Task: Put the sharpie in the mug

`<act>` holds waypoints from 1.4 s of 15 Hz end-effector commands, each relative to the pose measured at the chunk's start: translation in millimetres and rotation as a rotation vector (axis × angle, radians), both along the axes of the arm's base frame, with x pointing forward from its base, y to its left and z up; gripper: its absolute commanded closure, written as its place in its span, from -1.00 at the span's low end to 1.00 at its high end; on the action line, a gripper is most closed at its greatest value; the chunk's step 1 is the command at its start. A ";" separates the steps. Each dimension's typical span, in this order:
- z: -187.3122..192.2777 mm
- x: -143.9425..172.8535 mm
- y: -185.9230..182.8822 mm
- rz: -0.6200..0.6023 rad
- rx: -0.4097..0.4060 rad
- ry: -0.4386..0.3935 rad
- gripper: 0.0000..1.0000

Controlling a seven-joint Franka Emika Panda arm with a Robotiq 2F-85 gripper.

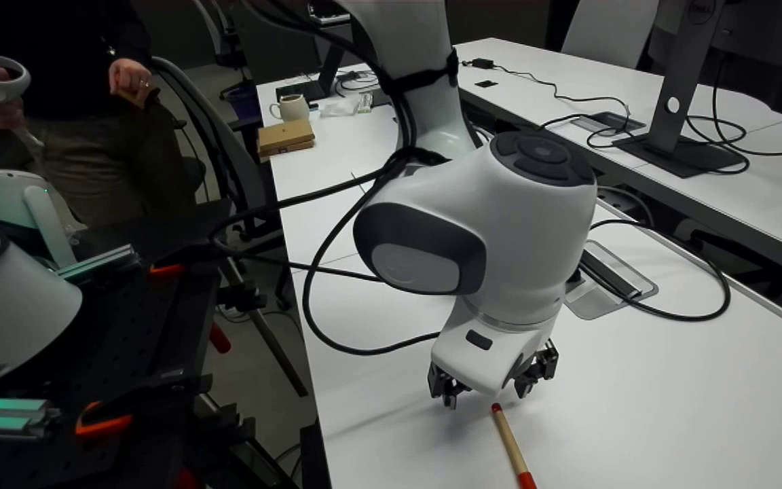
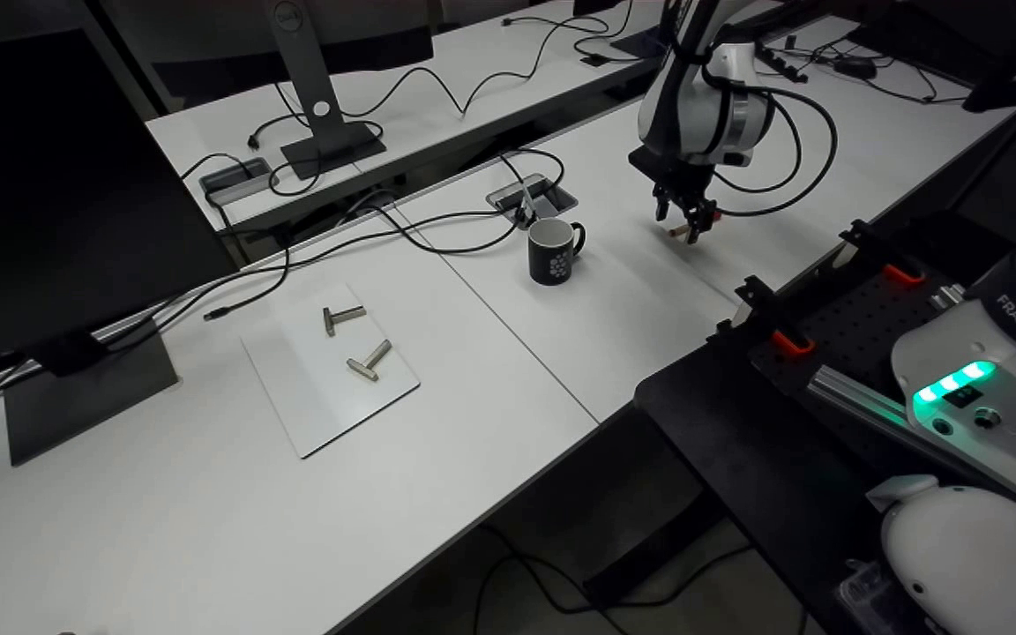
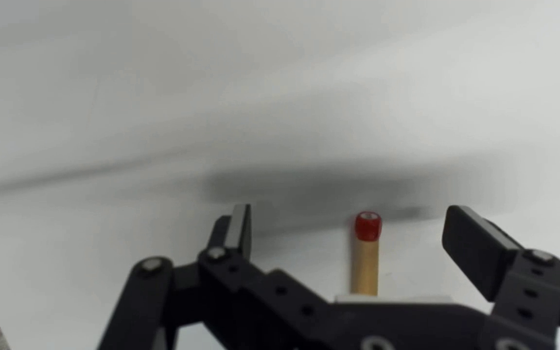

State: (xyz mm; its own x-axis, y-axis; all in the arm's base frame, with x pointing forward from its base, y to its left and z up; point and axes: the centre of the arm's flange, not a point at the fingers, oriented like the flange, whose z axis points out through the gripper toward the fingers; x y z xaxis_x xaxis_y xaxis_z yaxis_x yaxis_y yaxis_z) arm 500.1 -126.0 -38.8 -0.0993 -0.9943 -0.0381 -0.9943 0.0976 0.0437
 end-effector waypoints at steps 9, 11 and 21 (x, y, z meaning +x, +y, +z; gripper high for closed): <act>-6.0 0.5 -6.7 0.019 -0.028 -0.008 -1.00; -11.5 0.8 -8.6 0.018 -0.030 0.009 -1.00; -24.3 -0.4 -16.8 0.012 -0.041 0.031 -0.24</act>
State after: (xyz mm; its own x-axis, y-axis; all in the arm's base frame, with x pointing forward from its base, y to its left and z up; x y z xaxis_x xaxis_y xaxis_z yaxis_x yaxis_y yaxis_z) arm 494.3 -141.5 -57.9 -0.0864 -0.9963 -0.0003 -0.9942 0.0862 0.0644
